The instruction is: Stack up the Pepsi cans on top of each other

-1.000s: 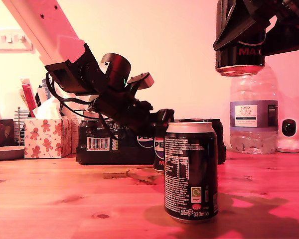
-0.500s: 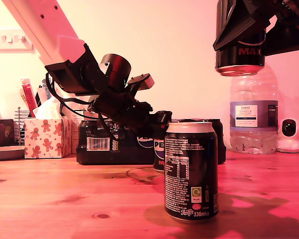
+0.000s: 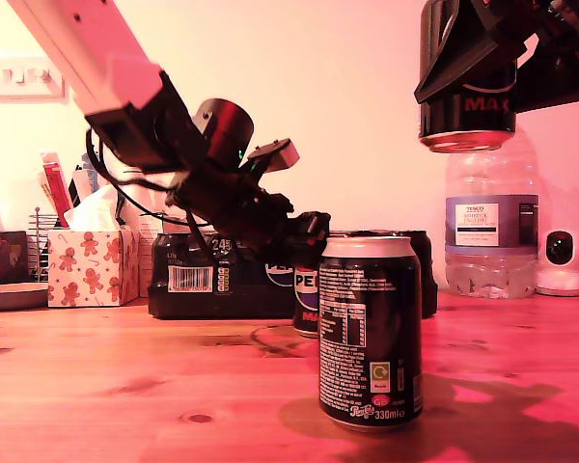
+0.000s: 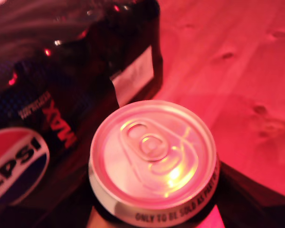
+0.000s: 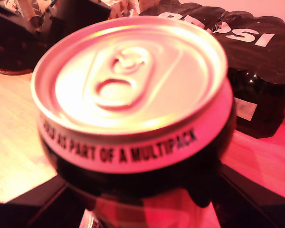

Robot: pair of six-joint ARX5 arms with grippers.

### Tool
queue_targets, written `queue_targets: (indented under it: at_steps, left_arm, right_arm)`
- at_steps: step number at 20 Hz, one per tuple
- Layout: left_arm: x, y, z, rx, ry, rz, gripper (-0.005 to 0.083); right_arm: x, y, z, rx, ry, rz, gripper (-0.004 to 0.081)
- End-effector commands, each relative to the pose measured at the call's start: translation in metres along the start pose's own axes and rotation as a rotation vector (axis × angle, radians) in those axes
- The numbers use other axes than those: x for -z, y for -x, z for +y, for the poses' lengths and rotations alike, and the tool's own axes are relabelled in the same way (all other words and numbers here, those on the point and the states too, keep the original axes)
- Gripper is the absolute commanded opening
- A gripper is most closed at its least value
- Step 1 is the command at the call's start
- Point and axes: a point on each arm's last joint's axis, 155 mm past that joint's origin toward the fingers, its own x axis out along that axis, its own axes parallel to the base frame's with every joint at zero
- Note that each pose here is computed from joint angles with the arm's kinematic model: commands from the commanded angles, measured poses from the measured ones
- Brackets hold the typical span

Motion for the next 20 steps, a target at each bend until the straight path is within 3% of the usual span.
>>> queue_targets:
  at_steps: [1, 11, 20]
  left_arm:
    - [-0.012, 0.01, 0.001, -0.006, -0.012, -0.015, 0.0441]
    - [-0.028, 0.028, -0.001, -0.005, -0.024, -0.016, 0.0442]
    - [-0.025, 0.029, 0.0, -0.005, -0.017, -0.005, 0.0442]
  right_arm:
    - [-0.021, 0.006, 0.003, -0.008, 0.008, -0.069, 0.0382]
    - [-0.012, 0.002, 0.049, -0.162, 0.044, -0.034, 0.0382]
    - [0.009, -0.026, 0.073, -0.225, 0.07, 0.036, 0.0382]
